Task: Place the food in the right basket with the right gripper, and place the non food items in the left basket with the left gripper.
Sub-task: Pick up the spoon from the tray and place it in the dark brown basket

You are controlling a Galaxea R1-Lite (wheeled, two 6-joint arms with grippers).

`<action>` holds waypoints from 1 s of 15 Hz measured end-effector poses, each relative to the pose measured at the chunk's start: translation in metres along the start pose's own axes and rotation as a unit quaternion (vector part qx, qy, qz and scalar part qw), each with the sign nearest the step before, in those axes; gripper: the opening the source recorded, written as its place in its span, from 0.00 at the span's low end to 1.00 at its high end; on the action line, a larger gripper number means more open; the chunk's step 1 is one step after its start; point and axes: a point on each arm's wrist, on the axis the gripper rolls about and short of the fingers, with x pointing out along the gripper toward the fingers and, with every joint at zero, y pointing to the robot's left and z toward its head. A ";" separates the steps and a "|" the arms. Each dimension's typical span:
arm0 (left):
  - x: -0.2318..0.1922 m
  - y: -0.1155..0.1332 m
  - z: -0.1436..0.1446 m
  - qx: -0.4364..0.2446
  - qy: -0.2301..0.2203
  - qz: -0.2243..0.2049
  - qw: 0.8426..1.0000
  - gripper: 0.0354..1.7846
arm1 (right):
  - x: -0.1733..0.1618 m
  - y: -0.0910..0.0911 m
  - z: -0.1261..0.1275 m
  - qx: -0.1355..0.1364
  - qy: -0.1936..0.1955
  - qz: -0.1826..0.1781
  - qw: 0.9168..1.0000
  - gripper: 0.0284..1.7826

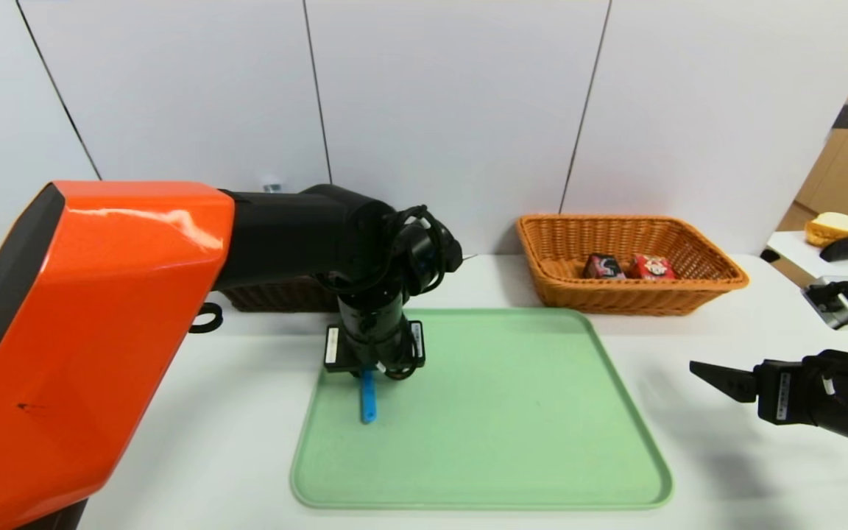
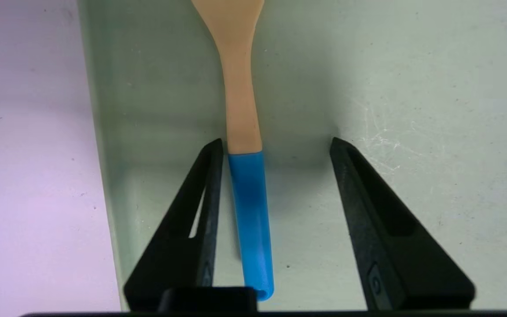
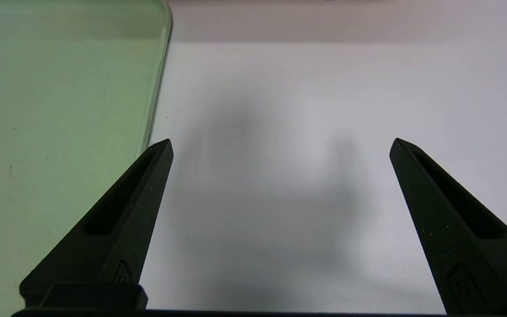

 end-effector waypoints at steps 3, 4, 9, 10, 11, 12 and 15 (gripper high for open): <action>-0.002 0.001 0.000 0.000 0.000 -0.003 1.000 0.05 | -0.002 0.000 0.000 0.000 -0.003 0.000 1.000 0.95; -0.002 0.001 0.000 0.000 0.001 -0.002 1.000 0.05 | -0.003 0.000 0.000 0.000 -0.005 0.000 1.000 0.95; -0.018 0.002 0.000 0.001 0.002 -0.036 0.999 0.05 | -0.007 0.001 0.001 -0.002 -0.012 0.000 1.000 0.95; -0.030 0.002 -0.001 0.006 0.012 -0.071 0.997 0.05 | -0.008 0.001 0.000 -0.003 -0.012 0.000 1.000 0.95; -0.043 0.003 -0.002 0.015 0.028 -0.112 0.993 0.05 | -0.009 0.001 0.000 -0.004 -0.013 0.000 1.000 0.95; -0.057 0.006 -0.003 0.028 0.044 -0.157 0.986 0.05 | -0.010 0.002 0.000 -0.004 -0.015 0.000 1.000 0.95; -0.104 0.018 -0.007 0.059 0.076 -0.289 0.952 0.05 | -0.012 0.002 -0.001 -0.005 -0.016 -0.001 1.000 0.95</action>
